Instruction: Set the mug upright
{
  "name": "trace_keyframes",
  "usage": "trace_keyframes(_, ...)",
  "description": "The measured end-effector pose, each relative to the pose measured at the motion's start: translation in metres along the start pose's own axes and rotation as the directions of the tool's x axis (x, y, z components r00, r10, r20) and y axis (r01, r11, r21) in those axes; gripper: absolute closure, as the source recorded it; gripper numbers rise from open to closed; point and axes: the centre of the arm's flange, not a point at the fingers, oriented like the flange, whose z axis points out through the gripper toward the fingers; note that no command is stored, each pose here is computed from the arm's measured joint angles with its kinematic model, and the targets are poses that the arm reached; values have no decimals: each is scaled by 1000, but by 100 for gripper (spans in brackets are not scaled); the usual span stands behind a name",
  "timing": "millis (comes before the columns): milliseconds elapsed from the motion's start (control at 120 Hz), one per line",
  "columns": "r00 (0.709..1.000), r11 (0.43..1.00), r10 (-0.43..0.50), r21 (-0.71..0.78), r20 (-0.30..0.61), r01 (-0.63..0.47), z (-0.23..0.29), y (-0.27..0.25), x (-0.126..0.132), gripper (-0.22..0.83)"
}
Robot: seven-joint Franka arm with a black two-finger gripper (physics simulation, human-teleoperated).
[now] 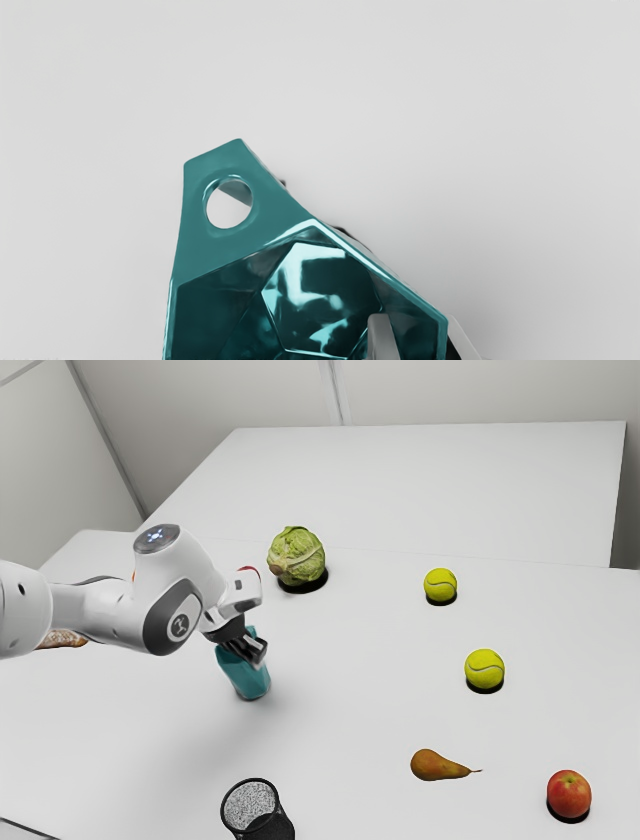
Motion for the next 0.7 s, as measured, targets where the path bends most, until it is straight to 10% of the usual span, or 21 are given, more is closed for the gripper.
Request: trace_keyframes(700,999,1000,-17,-8,-47,17,-58,-1,18,21)
